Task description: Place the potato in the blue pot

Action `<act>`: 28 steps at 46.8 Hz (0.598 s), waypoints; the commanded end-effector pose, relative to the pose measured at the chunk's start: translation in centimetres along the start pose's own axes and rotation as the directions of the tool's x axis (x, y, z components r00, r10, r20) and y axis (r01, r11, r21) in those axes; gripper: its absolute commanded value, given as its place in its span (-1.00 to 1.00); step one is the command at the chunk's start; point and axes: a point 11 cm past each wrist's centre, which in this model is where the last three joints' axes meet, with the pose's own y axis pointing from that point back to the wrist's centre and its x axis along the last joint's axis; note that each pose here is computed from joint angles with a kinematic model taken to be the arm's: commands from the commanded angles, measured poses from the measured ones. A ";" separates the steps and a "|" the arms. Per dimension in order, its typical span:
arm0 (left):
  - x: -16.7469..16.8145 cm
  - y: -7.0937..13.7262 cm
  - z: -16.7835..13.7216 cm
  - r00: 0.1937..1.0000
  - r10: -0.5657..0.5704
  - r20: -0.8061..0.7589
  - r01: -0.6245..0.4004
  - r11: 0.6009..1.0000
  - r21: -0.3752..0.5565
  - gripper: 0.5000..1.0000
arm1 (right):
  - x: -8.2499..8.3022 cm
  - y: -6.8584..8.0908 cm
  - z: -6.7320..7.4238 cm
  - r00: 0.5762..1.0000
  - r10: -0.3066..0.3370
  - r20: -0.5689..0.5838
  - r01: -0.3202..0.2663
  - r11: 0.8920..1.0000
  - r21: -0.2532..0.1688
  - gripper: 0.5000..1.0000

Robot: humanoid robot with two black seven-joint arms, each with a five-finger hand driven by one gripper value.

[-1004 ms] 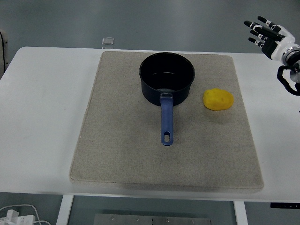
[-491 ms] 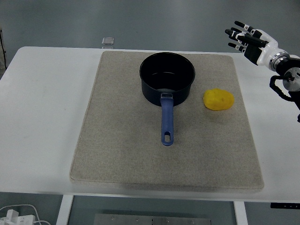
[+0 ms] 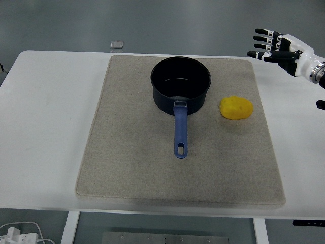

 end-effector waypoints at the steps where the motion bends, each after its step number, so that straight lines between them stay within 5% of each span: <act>1: 0.0 0.0 0.0 1.000 0.000 0.000 0.000 1.000 0.000 0.99 | 0.1 1.3 -0.2 0.999 -0.022 -0.045 0.022 1.000 -0.002 0.73; 14: 0.0 0.0 0.1 1.000 0.000 0.000 0.000 1.000 -0.001 0.99 | -1.0 3.8 1.6 0.981 -0.091 -0.173 0.086 0.996 -0.038 0.72; 28: 0.0 0.0 0.1 1.000 0.000 0.000 0.000 1.000 -0.001 0.99 | -1.7 4.3 2.4 0.978 -0.104 -0.179 0.111 0.993 0.033 0.73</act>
